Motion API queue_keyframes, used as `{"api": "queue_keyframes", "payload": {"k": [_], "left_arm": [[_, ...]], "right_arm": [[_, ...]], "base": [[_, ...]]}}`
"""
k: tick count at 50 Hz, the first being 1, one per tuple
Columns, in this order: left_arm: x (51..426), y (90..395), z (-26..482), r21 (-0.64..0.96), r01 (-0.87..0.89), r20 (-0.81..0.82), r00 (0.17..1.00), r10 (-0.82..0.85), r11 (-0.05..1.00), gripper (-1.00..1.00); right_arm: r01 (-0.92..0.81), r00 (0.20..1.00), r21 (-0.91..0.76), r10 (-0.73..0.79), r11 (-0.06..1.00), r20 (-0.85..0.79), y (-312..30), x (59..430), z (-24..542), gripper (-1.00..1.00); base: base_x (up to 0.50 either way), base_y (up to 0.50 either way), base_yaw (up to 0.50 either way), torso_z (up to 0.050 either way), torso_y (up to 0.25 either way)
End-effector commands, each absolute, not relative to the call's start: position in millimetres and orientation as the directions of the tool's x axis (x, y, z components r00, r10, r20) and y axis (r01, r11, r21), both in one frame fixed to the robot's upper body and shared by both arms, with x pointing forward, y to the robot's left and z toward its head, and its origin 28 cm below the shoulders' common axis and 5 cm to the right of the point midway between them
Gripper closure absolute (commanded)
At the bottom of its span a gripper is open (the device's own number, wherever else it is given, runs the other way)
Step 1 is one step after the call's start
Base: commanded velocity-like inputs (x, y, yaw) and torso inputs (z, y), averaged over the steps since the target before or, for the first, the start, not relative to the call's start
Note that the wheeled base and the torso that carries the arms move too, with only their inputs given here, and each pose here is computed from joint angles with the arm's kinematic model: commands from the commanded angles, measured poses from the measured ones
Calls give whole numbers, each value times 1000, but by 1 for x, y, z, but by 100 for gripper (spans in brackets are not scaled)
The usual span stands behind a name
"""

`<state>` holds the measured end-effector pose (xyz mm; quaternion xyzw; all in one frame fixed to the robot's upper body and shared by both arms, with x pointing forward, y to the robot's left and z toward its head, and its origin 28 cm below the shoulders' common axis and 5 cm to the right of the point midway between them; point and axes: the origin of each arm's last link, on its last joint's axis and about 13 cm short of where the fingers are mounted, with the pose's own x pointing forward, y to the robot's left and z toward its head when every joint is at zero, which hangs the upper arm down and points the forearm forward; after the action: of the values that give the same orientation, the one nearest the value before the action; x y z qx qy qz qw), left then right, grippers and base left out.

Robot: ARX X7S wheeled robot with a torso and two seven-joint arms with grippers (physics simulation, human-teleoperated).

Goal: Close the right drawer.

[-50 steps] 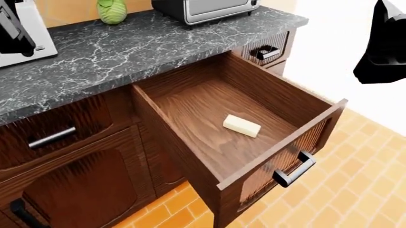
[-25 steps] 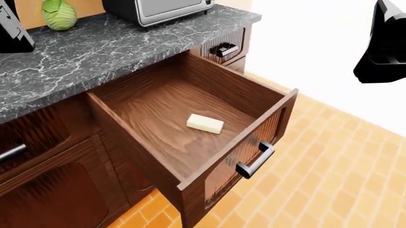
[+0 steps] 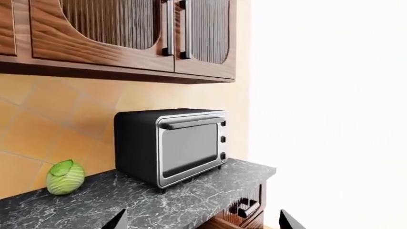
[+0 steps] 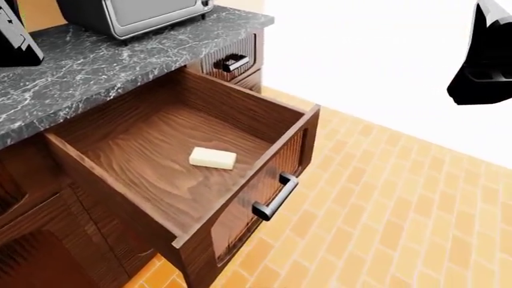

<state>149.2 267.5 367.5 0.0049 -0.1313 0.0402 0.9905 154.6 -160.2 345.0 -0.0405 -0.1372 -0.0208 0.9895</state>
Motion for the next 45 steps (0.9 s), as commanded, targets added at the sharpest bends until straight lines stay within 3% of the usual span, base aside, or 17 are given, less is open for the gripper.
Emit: {"api": "queue_keyframes", "payload": {"k": [1, 34, 45], "left_arm": [[149, 268, 368, -2, -83, 261, 962, 80, 997, -100], [148, 267, 368, -3, -79, 261, 962, 77, 997, -100], [148, 267, 370, -8, -80, 264, 961, 79, 997, -100]], "right_arm": [[52, 961, -76, -30, 996, 274, -160, 154, 345, -100], [56, 959, -88, -29, 995, 283, -160, 153, 346, -100], [89, 947, -102, -52, 991, 317, -161, 153, 349, -100]], "base": [[0, 0, -500, 0, 0], [0, 0, -500, 0, 0], [187, 79, -27, 0, 0]]}}
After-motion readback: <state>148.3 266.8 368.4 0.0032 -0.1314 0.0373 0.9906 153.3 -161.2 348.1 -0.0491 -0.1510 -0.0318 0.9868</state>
